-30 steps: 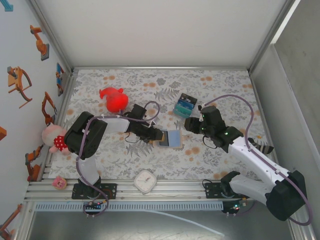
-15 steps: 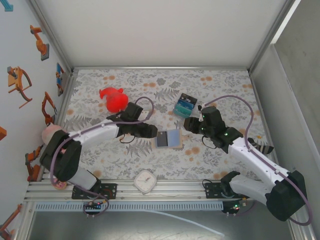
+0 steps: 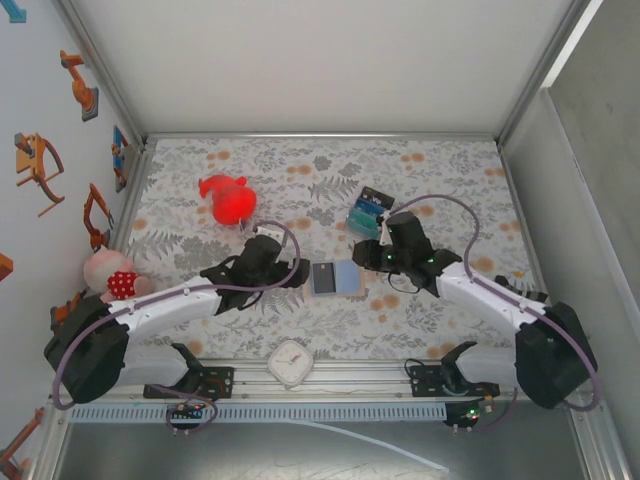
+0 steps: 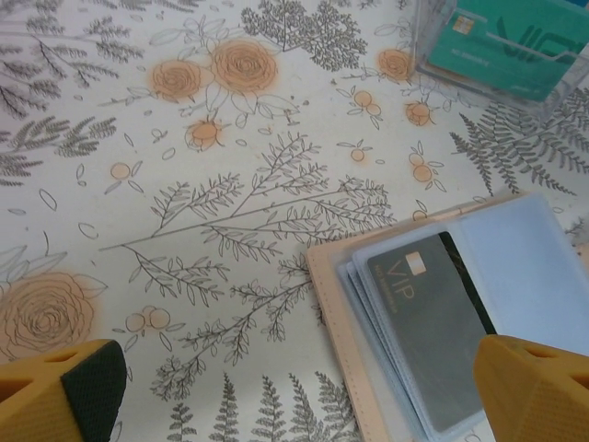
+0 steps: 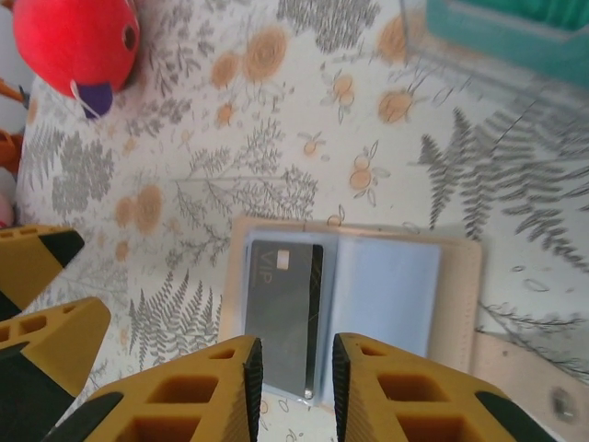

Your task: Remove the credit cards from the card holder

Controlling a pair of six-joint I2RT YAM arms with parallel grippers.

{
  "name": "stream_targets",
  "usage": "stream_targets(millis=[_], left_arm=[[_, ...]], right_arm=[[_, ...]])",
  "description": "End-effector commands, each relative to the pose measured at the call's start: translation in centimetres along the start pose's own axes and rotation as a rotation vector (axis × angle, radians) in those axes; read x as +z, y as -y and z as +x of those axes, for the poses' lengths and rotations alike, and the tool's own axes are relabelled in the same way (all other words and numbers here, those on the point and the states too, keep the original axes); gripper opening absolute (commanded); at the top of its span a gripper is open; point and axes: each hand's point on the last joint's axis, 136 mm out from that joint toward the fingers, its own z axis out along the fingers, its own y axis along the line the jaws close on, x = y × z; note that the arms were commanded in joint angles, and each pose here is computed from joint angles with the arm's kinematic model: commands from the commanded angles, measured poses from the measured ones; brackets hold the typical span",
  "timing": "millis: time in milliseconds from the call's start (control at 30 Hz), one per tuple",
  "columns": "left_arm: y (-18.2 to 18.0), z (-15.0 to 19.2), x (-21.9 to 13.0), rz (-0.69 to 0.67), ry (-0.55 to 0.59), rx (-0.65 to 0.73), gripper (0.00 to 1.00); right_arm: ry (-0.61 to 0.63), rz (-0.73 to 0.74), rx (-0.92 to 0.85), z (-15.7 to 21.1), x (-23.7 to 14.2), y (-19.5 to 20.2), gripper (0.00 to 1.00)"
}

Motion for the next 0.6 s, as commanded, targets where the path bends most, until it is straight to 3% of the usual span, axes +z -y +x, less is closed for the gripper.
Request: stream_targets(millis=[0,333,567], left_arm=[[-0.4,-1.2,0.5,-0.083,0.079,0.062,0.97],[0.9,1.3,4.3,-0.124,-0.037,0.121,0.97],[0.8,1.8,4.9,-0.146,-0.063,0.127,0.97]], right_arm=[[-0.055,-0.07,-0.006,1.0,1.3,-1.9,0.27],[-0.176,-0.066,0.038,3.4,4.9,-1.0,0.24],[-0.216,-0.06,0.043,4.1,6.1,-0.7,0.21]])
